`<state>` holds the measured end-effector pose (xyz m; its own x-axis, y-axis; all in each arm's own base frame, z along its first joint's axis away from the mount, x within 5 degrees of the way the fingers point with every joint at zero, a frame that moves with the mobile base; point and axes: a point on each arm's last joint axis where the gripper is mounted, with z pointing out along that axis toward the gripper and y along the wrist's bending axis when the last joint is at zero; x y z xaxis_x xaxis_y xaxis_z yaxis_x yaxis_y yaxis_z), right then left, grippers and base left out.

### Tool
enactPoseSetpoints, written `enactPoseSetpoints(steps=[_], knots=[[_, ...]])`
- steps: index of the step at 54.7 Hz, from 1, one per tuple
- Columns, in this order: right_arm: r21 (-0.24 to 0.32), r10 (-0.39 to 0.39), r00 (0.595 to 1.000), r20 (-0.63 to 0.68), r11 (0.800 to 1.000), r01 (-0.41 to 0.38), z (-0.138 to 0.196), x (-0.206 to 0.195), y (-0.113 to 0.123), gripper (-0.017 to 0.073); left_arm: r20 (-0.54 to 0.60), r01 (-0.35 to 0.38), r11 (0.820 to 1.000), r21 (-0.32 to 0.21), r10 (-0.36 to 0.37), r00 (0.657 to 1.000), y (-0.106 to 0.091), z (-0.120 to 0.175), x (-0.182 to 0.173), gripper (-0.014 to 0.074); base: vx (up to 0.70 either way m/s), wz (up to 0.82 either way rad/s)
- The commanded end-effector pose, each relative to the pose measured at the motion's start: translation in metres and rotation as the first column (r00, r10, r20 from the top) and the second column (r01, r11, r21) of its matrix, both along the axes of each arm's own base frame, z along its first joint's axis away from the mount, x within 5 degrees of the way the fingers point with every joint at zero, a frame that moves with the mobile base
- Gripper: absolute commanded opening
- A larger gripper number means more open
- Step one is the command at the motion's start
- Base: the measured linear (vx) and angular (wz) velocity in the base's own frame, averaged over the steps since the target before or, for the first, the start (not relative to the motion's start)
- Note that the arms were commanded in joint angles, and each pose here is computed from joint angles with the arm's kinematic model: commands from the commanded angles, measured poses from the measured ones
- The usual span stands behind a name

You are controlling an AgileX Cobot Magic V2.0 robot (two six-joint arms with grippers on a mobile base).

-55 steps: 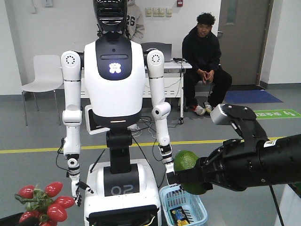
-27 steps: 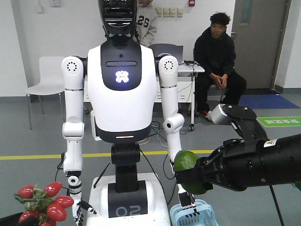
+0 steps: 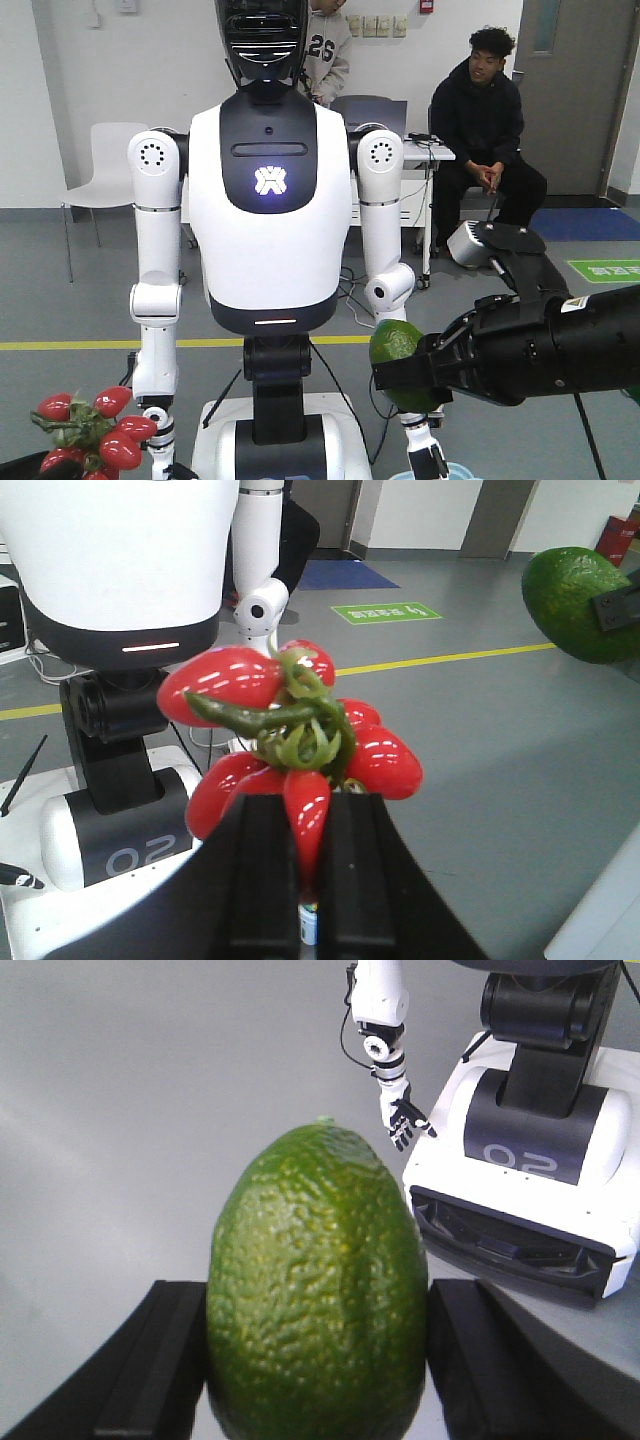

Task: Pick snacks and fruit into basket
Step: 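Drive the base up to the humanoid holding the blue basket, then move both held items over the light-blue basket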

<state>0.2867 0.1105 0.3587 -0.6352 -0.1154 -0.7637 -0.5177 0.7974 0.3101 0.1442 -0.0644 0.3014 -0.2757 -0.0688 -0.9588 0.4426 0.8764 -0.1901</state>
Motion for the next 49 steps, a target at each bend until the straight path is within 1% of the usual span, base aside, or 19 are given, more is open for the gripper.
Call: enactPoseSetpoints(steps=[1,27,49], knots=[[0.057,-0.033,0.995,0.093,0.998,0.028,0.0246,-0.0043,-0.002,-0.001,0.057,-0.011,0.999,0.037,0.009,0.998,0.0014,0.0109,0.0004,0.0003,0.17,0.03],[0.057,-0.033,0.995,0.093,0.998,0.028,0.0246,-0.0043,-0.002,-0.001,0.057,-0.011,0.999,0.037,0.009,0.998,0.0014,0.0109,0.0004,0.0003,0.13,0.01],[0.057,-0.033,0.995,0.093,0.998,0.028,0.0246,-0.0043,-0.002,-0.001,0.057,-0.011,0.999,0.037,0.009,0.998,0.0014,0.0109,0.0004,0.0003,0.02,0.0]])
